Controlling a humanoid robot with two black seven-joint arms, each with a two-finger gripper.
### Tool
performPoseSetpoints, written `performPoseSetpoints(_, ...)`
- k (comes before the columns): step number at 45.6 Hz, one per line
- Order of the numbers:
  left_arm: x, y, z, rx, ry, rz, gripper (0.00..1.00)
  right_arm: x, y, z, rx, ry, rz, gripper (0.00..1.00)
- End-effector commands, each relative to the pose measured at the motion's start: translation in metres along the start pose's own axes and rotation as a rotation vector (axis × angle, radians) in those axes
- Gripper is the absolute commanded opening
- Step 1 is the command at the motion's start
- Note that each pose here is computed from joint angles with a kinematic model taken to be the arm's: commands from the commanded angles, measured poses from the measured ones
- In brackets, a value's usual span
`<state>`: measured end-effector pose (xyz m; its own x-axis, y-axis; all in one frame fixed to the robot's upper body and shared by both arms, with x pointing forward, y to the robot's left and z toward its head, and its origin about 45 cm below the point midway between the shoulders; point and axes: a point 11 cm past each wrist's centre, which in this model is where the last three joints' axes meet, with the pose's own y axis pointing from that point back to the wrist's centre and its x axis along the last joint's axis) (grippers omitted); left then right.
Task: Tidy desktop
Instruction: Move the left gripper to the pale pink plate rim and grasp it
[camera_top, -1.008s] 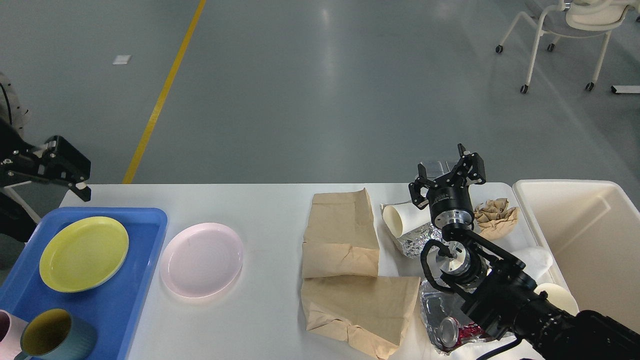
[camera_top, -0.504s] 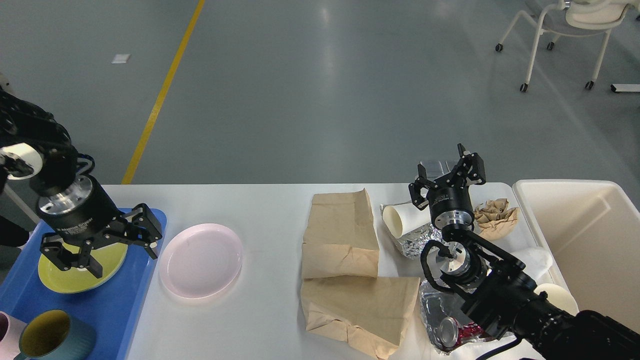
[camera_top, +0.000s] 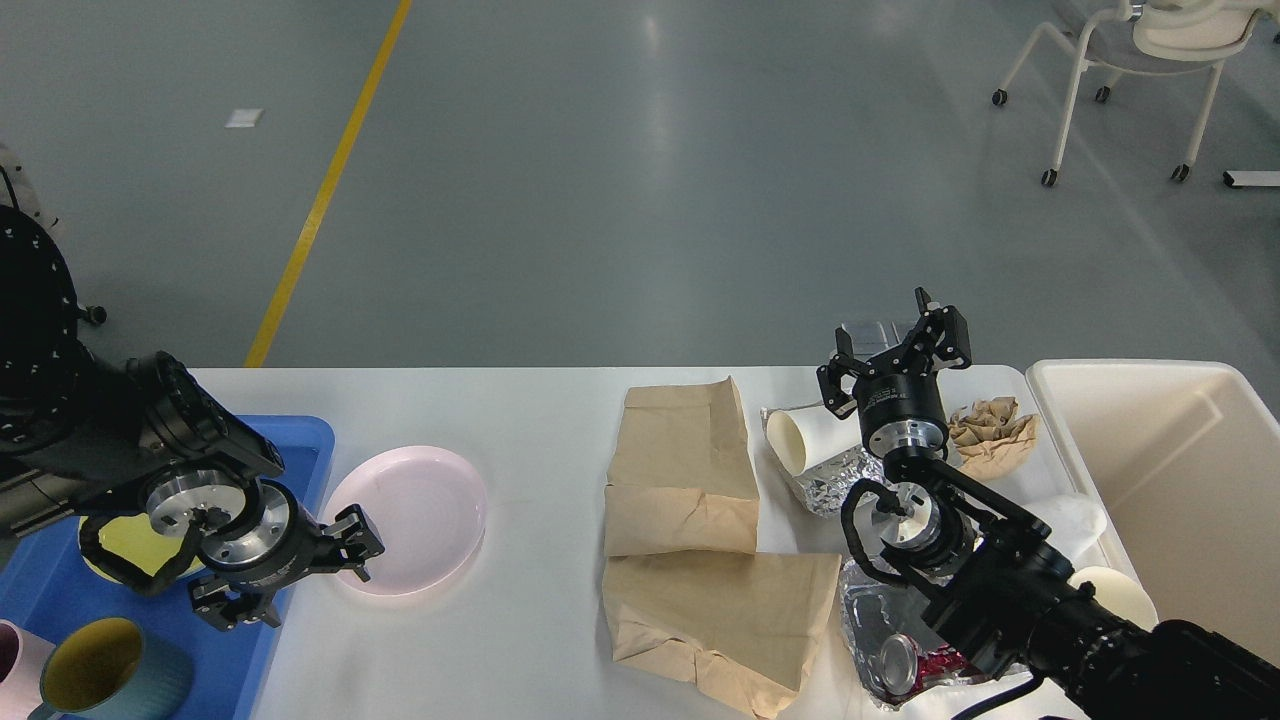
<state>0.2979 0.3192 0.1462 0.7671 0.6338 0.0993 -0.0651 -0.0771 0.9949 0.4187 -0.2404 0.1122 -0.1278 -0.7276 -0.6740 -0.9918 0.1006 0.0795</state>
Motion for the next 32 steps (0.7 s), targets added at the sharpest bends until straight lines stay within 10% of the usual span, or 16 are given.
performPoseSetpoints(1, -0.005, -0.010, 0.005, -0.025, 0.082, 0.045, 0.89, 0.000, 0.000, 0.000, 0.000, 0.000, 0.000, 1.00)
performPoseSetpoints(32, -0.016, -0.049, 0.008, -0.036, 0.166, 0.211, 0.63, -0.001, 0.000, 0.000, 0.001, 0.001, -0.002, 1.00)
